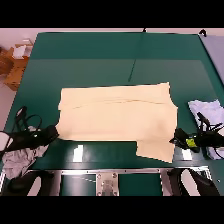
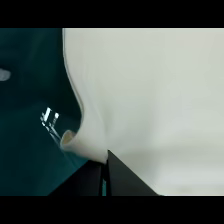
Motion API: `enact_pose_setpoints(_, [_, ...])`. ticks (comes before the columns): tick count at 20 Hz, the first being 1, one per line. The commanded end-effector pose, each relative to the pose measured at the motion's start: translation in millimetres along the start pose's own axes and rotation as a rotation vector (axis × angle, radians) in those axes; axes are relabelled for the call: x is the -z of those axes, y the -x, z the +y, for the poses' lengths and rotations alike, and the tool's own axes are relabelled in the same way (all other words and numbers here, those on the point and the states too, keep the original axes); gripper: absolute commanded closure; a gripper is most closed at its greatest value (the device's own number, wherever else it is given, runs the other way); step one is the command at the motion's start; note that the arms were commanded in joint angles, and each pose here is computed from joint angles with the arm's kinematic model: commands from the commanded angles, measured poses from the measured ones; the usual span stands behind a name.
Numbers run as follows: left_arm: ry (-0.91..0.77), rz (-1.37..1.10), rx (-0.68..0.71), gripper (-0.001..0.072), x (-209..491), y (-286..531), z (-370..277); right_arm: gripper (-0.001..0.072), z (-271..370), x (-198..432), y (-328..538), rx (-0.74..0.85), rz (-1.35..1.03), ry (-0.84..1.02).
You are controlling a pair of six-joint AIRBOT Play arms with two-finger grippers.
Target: Fold the shirts.
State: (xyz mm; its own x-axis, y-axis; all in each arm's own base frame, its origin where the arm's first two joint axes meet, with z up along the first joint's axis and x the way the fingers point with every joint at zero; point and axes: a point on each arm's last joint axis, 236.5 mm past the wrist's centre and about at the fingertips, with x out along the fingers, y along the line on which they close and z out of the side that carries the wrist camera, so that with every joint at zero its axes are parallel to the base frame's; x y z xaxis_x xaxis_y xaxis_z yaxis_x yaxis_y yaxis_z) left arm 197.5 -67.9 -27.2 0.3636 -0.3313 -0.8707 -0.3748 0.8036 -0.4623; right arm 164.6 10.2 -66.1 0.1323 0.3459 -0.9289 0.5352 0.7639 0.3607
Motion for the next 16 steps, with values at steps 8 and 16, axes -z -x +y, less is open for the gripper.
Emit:
enact_pose_setpoints(8, [-0.051, -0.03, -0.002, 0.0685, -79.3, 16.2, -42.0, 0.0696, 89.2, -93.8, 74.2, -0.205, -0.193, 0.08])
enact_pose_setpoints(16, [-0.047, -0.019, 0.114, 0.0684, -206.4, -57.1, -100.8, 0.0696, 165.0, -214.5, 25.5, -0.223, -0.157, 0.143])
